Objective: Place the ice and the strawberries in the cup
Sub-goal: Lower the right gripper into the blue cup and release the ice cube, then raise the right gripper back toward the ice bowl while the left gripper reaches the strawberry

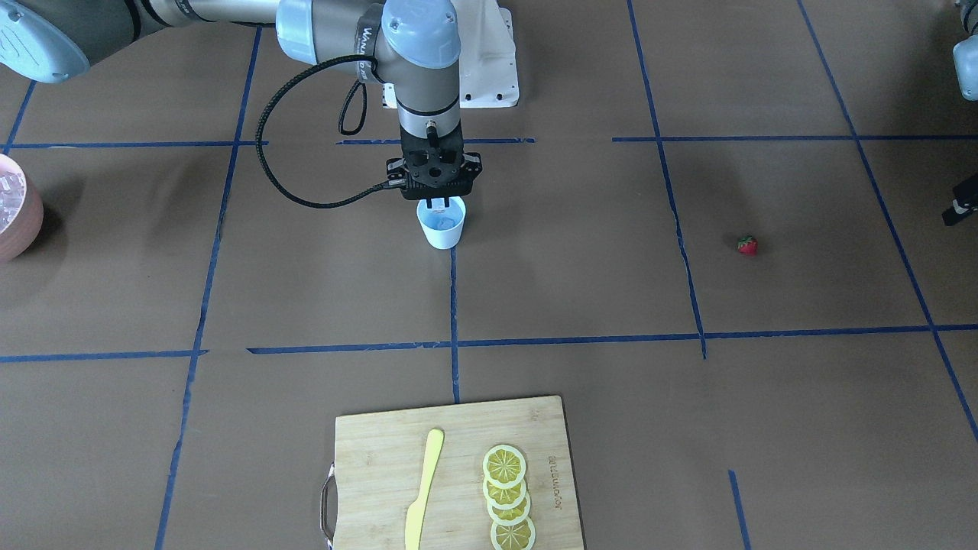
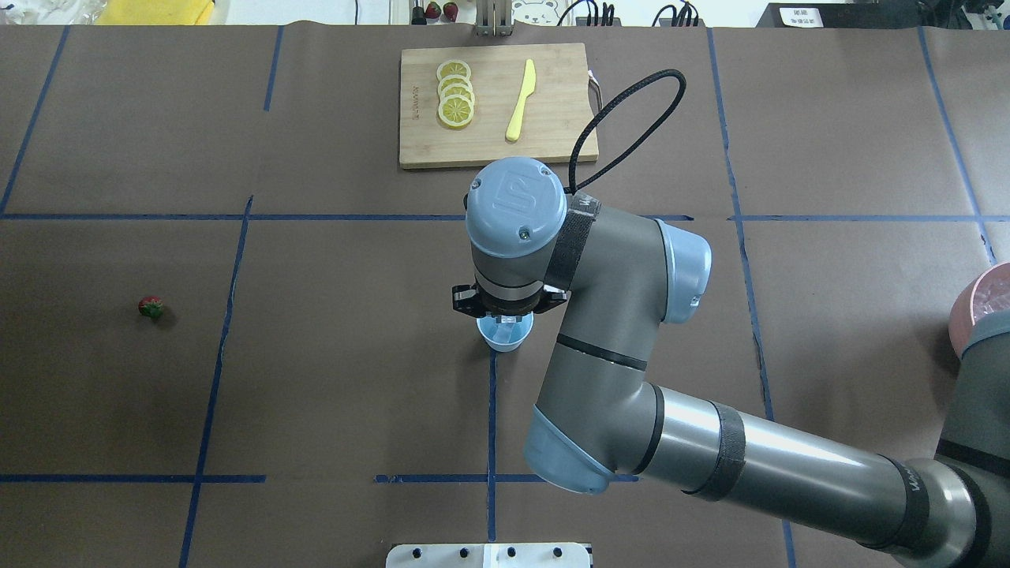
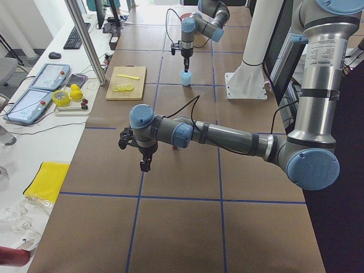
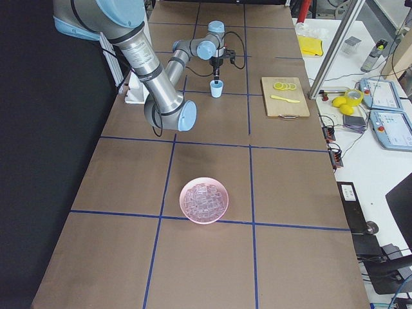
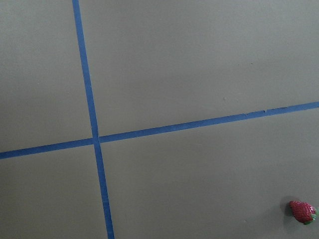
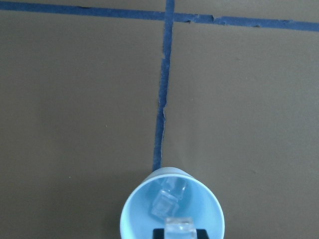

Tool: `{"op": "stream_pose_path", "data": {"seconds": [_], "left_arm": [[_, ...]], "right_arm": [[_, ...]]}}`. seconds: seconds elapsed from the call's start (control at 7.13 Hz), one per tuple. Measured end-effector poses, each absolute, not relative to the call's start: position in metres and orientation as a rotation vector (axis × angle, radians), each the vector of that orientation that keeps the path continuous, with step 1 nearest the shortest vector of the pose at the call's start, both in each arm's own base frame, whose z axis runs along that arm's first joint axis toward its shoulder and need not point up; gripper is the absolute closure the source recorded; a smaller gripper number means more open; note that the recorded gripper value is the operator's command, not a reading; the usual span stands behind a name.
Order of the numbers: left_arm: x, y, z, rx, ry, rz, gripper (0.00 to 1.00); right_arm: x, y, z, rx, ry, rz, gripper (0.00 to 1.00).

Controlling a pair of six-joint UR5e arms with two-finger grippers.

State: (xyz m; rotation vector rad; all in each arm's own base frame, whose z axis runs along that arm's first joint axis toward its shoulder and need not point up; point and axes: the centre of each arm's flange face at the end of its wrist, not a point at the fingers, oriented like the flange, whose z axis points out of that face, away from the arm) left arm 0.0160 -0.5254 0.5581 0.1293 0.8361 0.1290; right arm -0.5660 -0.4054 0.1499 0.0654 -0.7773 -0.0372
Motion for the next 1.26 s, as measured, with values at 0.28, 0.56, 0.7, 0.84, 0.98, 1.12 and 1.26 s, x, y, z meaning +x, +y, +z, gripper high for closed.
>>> {"op": "stream_pose_path", "data": {"seconds": [0.28, 0.56, 0.7, 0.84, 0.98, 1.12, 1.26], "left_arm": [[0.016, -0.525, 0.559, 0.129, 0.836, 0.129, 0.0], [0.016, -0.526, 0.559, 0.129, 0.836, 0.129, 0.0], [0.016, -0.526, 0.559, 0.129, 0.836, 0.129, 0.0], [0.016, -0.526, 0.559, 0.128, 0.836, 0.129, 0.0], [0.016, -0.526, 0.558, 0.128, 0.836, 0.128, 0.0], [0.019, -0.526, 0.558, 0.127, 0.836, 0.133, 0.0], [0.027, -0.526, 0.556, 0.121, 0.838, 0.142, 0.0]], "right_arm": [[-0.565, -0.404, 0.147, 0.059, -0.784, -0.019, 0.01], [-0.563, -0.404, 0.145, 0.059, -0.789, -0.016, 0.01], [-0.563, -0.404, 0.142, 0.059, -0.793, -0.013, 0.01], [-0.563, -0.404, 0.139, 0.056, -0.798, -0.003, 0.01], [-0.562, -0.404, 0.136, 0.053, -0.802, 0.009, 0.01], [-0.558, -0.406, 0.134, 0.055, -0.807, 0.018, 0.01], [-0.544, -0.414, 0.13, 0.06, -0.815, 0.031, 0.0]]}}
